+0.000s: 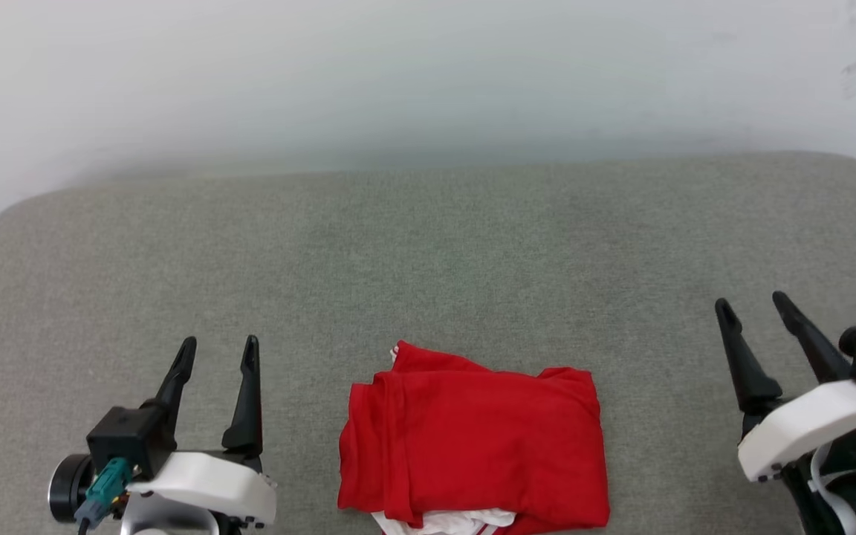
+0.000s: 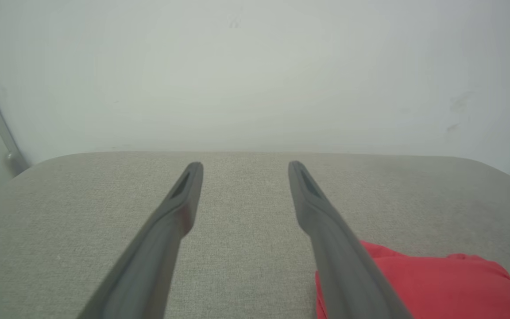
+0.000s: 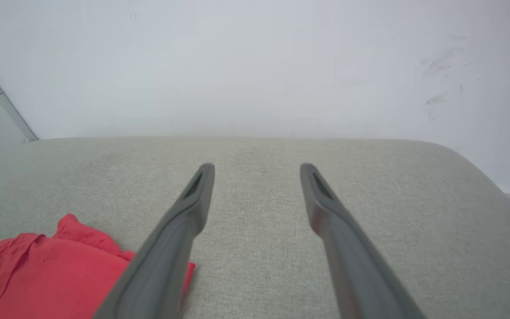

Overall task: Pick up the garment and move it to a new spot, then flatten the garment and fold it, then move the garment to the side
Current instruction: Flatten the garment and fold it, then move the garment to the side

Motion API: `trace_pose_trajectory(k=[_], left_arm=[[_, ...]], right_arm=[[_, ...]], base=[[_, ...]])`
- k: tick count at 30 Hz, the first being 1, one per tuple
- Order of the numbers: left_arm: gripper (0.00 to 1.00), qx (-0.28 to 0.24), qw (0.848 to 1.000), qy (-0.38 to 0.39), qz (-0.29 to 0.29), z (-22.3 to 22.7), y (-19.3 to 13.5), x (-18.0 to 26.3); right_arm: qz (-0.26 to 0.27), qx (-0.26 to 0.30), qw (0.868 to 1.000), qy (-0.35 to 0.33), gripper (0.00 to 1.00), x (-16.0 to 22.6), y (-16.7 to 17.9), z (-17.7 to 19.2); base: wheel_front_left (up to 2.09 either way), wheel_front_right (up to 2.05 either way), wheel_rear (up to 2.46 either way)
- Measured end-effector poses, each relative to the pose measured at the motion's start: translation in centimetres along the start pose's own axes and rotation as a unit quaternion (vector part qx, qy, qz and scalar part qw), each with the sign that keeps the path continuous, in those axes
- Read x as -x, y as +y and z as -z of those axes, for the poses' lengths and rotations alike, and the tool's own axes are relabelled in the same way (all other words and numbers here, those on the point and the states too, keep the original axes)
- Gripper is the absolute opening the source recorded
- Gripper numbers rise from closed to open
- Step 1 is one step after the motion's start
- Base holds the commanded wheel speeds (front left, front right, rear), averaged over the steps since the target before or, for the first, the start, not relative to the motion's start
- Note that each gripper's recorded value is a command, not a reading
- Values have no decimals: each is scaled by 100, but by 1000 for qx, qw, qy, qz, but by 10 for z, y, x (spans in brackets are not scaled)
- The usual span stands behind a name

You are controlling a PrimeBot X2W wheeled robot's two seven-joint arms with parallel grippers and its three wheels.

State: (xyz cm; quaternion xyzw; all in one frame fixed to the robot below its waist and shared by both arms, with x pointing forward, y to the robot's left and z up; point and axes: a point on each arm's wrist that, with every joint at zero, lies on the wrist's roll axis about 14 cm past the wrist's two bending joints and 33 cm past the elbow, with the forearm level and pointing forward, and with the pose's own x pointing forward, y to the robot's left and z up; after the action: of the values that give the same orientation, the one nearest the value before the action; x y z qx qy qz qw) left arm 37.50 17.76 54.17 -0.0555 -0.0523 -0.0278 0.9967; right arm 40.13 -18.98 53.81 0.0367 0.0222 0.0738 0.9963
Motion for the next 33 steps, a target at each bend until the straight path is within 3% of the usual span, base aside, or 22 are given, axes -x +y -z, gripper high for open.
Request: trace_pose_trajectory(k=[12,24,30,33], left_arm=[[100,-8,1000,4,-16,3,3,29],[100,-8,1000,8,-21,8,6,31],[100,-10,1000,2,-17,6,6,27],[100,-11,1000,3,-16,7,7,27]], right_arm=[[-1,0,999,-46,100,38,26,-11],[-2,-27,998,-54,100,41,32,-15],[29,-57,998,-26,100,41,9,-2],[46,-88,994,35,100,43,-8,24]], base=[[0,0,0],[0,0,0],[0,0,0],[0,0,0]])
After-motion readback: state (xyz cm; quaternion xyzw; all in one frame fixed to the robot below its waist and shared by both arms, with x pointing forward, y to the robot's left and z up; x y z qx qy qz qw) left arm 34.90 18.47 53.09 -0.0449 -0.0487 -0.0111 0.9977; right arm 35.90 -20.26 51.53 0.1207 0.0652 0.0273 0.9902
